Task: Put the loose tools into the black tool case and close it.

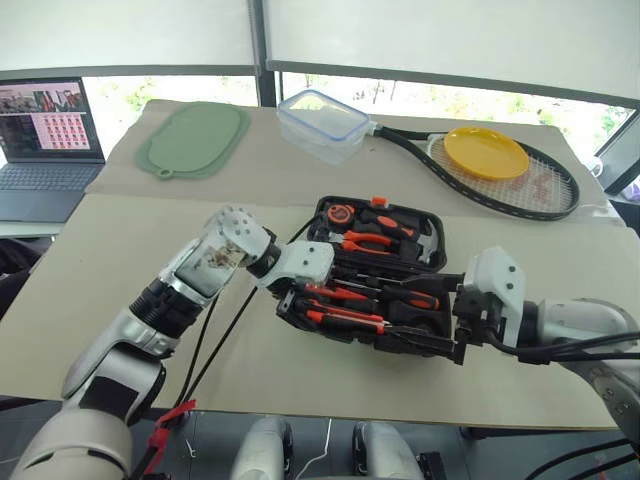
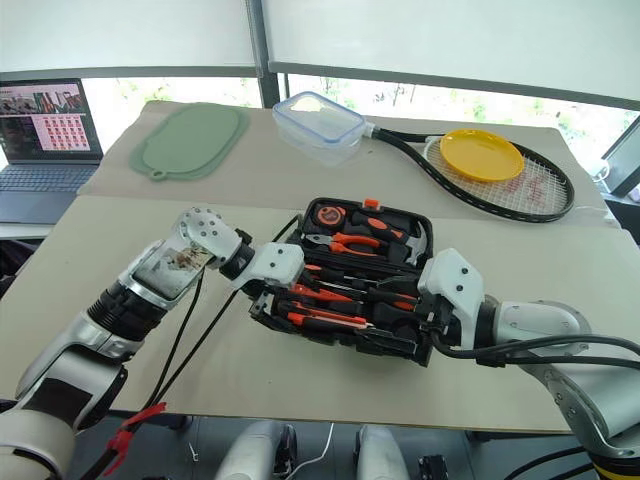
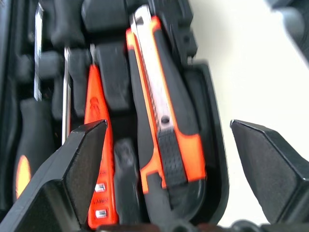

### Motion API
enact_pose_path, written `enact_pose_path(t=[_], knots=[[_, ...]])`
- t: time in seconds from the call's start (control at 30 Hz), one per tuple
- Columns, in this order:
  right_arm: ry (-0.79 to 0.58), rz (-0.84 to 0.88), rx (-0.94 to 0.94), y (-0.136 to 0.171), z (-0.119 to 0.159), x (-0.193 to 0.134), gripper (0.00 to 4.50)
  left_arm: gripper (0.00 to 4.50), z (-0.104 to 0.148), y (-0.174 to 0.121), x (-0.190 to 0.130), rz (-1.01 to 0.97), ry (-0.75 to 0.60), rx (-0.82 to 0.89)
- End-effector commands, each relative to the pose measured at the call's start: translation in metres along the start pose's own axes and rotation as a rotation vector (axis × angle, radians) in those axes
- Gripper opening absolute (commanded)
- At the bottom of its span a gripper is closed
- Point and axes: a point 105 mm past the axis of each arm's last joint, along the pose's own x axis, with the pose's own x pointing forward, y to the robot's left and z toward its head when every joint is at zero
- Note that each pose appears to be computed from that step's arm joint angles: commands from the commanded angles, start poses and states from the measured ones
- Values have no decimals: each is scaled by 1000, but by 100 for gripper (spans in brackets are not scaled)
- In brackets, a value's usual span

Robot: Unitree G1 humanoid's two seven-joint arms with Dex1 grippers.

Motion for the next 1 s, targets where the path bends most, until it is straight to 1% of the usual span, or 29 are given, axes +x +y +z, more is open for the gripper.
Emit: enact_pose_path(t=[0.03,0.13,0.23,0.37,0.43,0.5,0.7,0.83,0.93,1.0], knots=[[-20,-9,-33,-1,6,-2,450,372,8,7,-3,45,-5,72],[-16,-7,-35,0,6,-3,450,261,-2,9,-4,65,36,90],[-11,-7,-35,1,5,-4,450,150,-3,9,-8,69,36,92],[-4,-12,-28,2,3,-5,450,5,-5,5,-25,79,35,115],[-5,-14,-23,2,2,-5,450,1,-7,-6,-28,37,46,115],[-5,-12,-19,3,1,-6,450,1,-8,-11,-28,28,49,111],[0,-10,-12,4,0,-7,450,1,-18,-10,-28,47,107,111],[1,-12,-8,3,-1,-6,450,1,-26,-11,-18,45,134,144],[-8,-9,-4,4,1,-4,450,1,-35,-5,-6,64,161,158],[-10,-9,-3,4,1,-4,450,1,-37,-7,-2,51,158,150]])
